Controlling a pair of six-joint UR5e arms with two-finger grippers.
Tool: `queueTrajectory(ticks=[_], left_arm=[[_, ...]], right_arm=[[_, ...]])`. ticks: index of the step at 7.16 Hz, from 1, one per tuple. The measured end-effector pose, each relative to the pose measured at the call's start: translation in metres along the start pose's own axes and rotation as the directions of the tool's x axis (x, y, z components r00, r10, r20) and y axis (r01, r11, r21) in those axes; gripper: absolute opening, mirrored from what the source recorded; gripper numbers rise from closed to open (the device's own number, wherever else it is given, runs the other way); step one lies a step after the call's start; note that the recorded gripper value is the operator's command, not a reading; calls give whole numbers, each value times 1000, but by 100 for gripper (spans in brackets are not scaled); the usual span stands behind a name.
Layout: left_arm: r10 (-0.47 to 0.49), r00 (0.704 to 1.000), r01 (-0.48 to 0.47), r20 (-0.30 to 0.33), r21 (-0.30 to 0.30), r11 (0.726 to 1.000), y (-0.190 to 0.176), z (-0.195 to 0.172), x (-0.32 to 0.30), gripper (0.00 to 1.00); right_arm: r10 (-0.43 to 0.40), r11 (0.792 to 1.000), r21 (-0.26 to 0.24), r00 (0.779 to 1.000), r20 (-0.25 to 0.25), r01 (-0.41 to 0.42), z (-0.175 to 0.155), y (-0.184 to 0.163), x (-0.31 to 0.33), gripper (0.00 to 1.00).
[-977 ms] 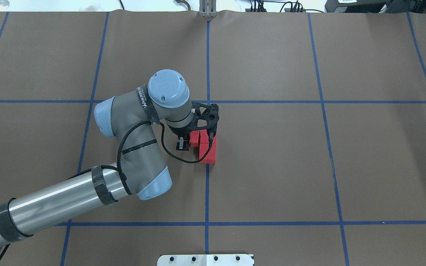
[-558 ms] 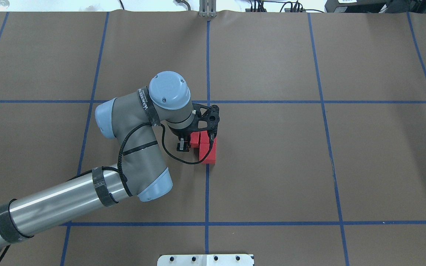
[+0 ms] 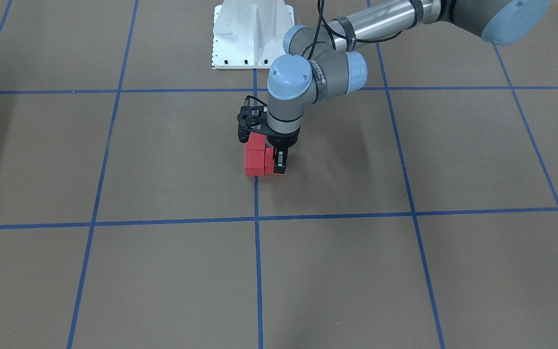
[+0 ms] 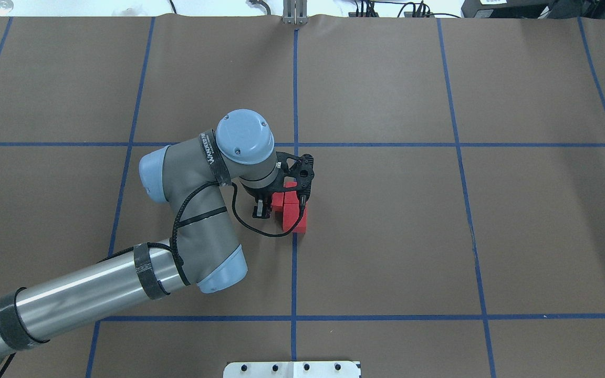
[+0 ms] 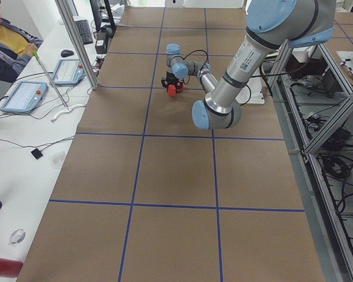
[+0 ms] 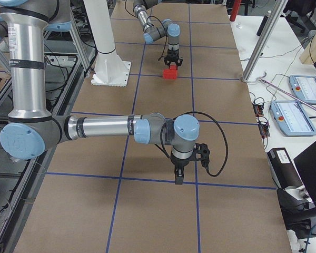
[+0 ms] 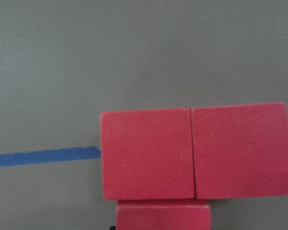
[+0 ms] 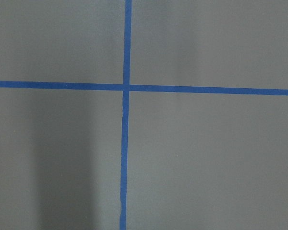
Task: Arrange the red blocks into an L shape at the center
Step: 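Lower the cube against the farther cube and open the left gripper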
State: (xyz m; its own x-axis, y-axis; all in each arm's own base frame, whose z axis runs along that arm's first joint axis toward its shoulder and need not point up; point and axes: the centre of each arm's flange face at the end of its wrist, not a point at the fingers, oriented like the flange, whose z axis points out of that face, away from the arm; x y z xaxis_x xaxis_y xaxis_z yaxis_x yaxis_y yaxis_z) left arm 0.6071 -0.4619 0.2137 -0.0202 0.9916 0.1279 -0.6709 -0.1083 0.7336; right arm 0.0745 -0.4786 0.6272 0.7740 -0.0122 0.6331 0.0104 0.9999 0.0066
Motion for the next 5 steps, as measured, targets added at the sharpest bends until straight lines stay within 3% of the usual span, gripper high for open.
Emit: queueTrajectory(ticks=[4,5], left_arm=[[1,1000,-1,2,2,1000,-1,-1,0,98],[3,1000,-3,5,6,1000,-1,-3,0,99]], right_arm=[[-1,1000,1,1000,0,1,0,0,0,100],[-1,1000,1,1000,0,1,0,-1,0,100]])
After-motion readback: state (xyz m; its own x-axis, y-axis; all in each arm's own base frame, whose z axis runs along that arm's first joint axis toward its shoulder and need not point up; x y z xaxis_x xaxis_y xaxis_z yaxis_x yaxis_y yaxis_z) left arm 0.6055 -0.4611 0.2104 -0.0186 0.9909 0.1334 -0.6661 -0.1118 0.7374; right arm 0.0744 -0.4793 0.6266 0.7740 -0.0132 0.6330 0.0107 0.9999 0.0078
